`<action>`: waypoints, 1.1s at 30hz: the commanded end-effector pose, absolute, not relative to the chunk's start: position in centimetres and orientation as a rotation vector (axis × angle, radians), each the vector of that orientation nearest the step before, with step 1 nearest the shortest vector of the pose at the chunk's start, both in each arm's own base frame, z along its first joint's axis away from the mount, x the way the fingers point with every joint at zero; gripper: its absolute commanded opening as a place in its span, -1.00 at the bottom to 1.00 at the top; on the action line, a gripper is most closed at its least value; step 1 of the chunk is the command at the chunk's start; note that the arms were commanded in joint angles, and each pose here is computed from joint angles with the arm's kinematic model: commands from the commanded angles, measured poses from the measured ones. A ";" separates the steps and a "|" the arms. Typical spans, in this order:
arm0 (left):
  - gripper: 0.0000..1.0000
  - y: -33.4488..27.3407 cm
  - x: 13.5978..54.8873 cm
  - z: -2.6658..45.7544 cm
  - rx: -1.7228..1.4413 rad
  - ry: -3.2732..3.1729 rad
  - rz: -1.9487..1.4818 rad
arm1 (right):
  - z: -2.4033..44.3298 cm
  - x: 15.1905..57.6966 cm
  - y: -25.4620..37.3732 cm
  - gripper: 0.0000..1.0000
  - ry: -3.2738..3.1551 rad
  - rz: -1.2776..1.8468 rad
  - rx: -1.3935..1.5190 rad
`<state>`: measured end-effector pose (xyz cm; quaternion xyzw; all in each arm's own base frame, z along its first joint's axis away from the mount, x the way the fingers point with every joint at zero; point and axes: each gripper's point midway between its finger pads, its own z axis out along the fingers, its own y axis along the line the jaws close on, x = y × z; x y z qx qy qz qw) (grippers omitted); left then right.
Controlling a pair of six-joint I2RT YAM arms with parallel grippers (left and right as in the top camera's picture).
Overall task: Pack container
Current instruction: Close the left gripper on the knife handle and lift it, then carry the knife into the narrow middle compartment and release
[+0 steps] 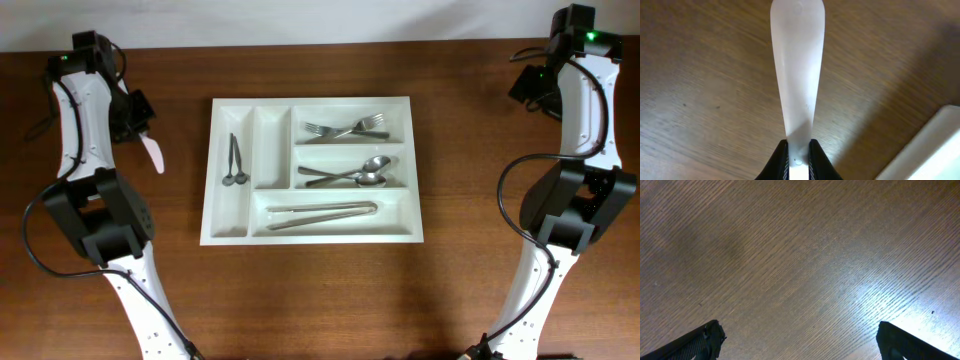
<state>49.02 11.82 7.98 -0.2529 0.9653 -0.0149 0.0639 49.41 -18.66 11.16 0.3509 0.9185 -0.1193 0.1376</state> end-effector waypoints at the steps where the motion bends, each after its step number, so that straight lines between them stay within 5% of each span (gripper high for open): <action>1: -0.97 8.0 50.2 8.8 -0.603 2.933 -0.107 | 14.4 49.7 -18.6 0.98 2.588 -0.331 1.001; 17: -0.96 -9.8 50.6 8.9 -0.139 2.975 -0.167 | 14.4 49.7 -18.7 0.98 2.588 -0.331 1.002; 33: -0.96 -14.6 48.2 7.8 -0.133 3.036 -0.088 | 14.4 49.7 -18.7 0.98 2.588 -0.331 1.002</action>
